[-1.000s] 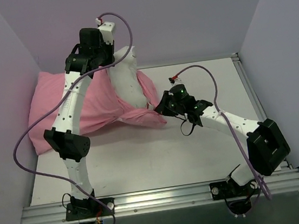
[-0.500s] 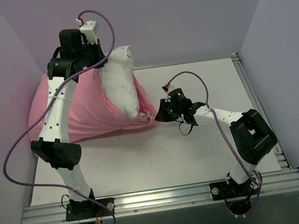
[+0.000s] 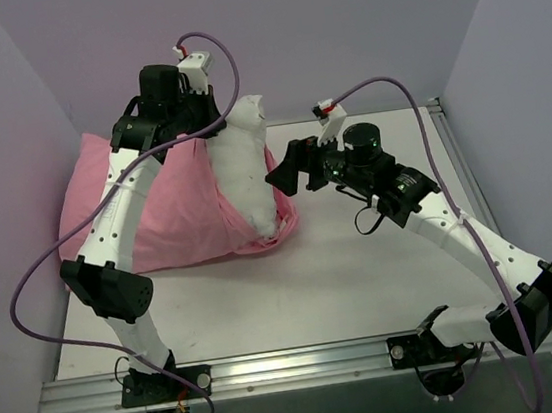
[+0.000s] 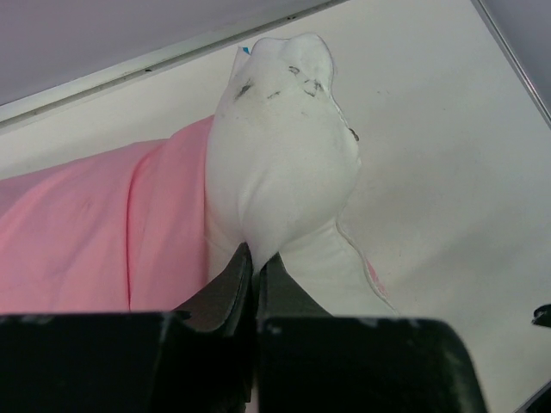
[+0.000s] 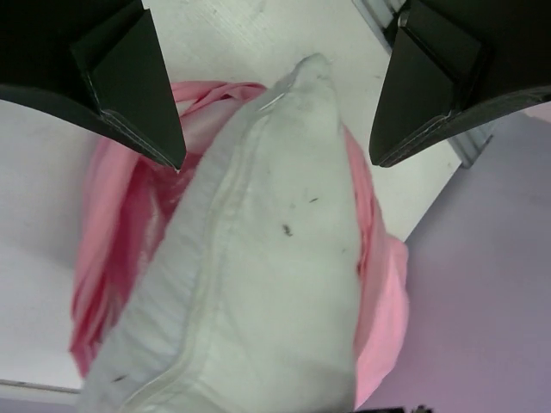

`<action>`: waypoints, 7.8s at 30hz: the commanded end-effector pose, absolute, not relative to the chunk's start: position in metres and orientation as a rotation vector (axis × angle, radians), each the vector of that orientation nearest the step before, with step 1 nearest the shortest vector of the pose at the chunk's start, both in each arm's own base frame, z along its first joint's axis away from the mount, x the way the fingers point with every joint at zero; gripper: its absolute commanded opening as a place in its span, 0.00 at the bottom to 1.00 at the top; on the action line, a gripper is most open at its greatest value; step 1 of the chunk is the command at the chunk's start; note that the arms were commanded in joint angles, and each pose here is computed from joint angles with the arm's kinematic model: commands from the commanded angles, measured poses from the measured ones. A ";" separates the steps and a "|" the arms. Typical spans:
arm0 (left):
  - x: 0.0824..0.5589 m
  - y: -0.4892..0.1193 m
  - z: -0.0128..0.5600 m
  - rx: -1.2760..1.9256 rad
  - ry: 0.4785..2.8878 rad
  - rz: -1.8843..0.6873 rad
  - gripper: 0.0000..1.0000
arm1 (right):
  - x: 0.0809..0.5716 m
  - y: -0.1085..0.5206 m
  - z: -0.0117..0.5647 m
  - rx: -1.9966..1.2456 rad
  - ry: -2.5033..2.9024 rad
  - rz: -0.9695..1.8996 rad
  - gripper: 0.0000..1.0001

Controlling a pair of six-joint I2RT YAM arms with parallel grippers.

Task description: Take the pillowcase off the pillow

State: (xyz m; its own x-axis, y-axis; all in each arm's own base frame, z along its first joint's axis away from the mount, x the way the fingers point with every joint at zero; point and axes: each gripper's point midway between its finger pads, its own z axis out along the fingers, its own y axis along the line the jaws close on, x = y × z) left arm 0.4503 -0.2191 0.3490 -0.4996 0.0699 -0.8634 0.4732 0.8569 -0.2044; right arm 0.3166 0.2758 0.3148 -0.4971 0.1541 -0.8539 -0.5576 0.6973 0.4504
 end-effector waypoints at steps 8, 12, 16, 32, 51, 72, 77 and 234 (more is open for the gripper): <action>0.455 -0.229 0.413 0.388 1.843 -0.567 0.02 | 0.304 0.330 0.261 -0.396 1.977 1.154 1.00; 0.454 -0.231 0.412 0.396 1.845 -0.568 0.02 | 0.301 0.348 0.269 -0.412 1.903 1.250 1.00; 0.454 -0.232 0.412 0.399 1.843 -0.572 0.02 | 0.298 0.362 0.266 -0.423 1.882 1.324 1.00; 0.444 -0.227 0.384 0.602 1.916 -0.499 0.94 | 0.329 0.403 0.271 -0.278 1.887 1.461 0.00; 0.312 -0.096 0.324 0.722 2.082 -0.340 0.94 | 0.378 0.433 0.395 0.096 1.613 1.634 0.00; 0.348 -0.022 0.252 0.463 2.241 -0.158 0.02 | 0.390 0.378 0.379 0.084 1.688 1.506 0.00; 0.345 0.010 0.232 0.427 2.306 -0.157 0.03 | 0.375 0.350 0.304 0.085 1.882 1.436 0.00; 0.287 0.064 0.170 0.445 2.514 -0.225 0.02 | 0.378 0.134 0.010 -0.536 2.769 -0.416 0.34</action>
State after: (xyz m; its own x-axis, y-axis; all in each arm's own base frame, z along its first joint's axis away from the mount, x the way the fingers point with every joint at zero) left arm 0.2618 0.0644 0.1299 -0.8622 0.2757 -0.4250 0.3584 0.9249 -0.1270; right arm 0.4209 0.1968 0.0747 -0.7917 -0.3419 -0.5063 -0.3044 0.9393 -0.1584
